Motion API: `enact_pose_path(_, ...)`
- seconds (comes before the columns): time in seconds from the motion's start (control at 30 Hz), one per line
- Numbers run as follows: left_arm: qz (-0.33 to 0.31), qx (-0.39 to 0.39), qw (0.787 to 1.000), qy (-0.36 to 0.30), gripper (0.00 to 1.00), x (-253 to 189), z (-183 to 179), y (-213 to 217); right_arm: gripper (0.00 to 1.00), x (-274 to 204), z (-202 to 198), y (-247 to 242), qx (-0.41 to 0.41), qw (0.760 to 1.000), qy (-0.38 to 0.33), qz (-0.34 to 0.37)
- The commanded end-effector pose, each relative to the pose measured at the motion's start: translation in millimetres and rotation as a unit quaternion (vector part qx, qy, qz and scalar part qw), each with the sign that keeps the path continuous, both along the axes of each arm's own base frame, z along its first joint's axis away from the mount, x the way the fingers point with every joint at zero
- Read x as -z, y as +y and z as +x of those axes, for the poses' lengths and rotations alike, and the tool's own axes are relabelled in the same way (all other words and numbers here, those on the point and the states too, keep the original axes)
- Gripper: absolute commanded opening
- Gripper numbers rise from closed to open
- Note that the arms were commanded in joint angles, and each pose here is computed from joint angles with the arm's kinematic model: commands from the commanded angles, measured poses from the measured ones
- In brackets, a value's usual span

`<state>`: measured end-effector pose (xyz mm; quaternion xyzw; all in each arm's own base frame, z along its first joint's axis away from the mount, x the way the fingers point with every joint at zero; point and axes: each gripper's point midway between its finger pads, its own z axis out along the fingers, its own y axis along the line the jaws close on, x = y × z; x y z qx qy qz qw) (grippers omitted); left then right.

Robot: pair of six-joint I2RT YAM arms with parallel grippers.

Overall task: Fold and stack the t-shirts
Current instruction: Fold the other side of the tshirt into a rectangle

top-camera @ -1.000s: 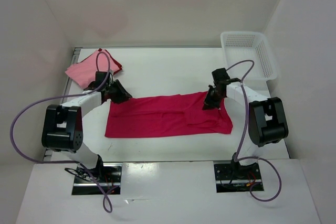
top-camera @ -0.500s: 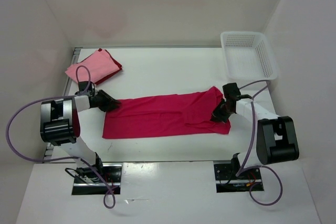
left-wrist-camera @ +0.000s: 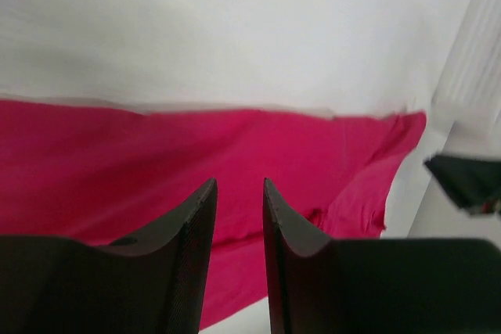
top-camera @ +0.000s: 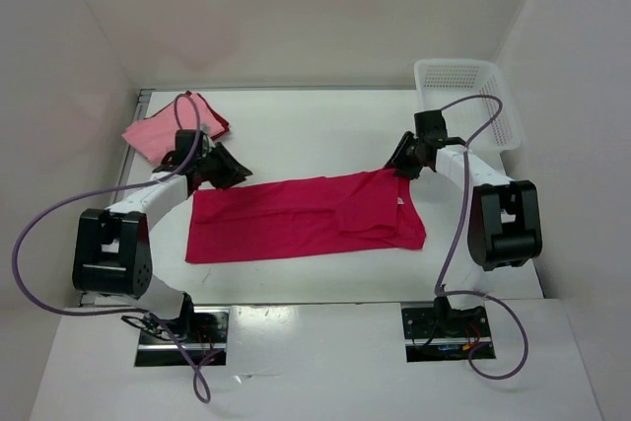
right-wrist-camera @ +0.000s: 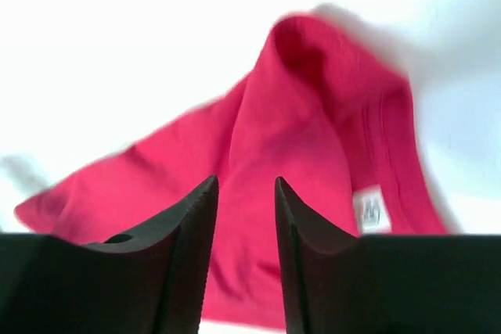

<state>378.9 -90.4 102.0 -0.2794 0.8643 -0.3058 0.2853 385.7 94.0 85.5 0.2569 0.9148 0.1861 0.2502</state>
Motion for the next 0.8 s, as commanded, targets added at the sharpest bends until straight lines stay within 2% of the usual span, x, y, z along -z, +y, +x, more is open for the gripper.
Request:
enact_pose_path(0.0,0.020,0.047,0.999,-0.003,0.37,5,-2,-35,0.42,-7,33,-10,-0.010,0.998,-0.048,-0.036)
enact_pose_path(0.07,0.021,0.081,0.996,0.006,0.37,15,-4,-62,0.44,2,38,-17,-0.002,0.998,-0.041,-0.057)
enact_pose_path(0.23,0.023,0.118,0.992,0.023,0.37,35,2,-93,0.46,10,40,-23,-0.001,0.997,-0.035,-0.076)
enact_pose_path(0.57,0.054,0.101,0.992,0.055,0.37,70,5,-77,0.47,26,43,-27,0.005,0.996,-0.031,-0.086)
enact_pose_path(0.7,0.049,0.087,0.993,0.070,0.37,80,0,-63,0.28,26,43,-27,0.005,0.996,-0.031,-0.086)
enact_pose_path(0.77,0.050,0.082,0.992,0.076,0.37,84,-3,-58,0.25,21,43,-26,0.009,0.996,-0.035,-0.082)
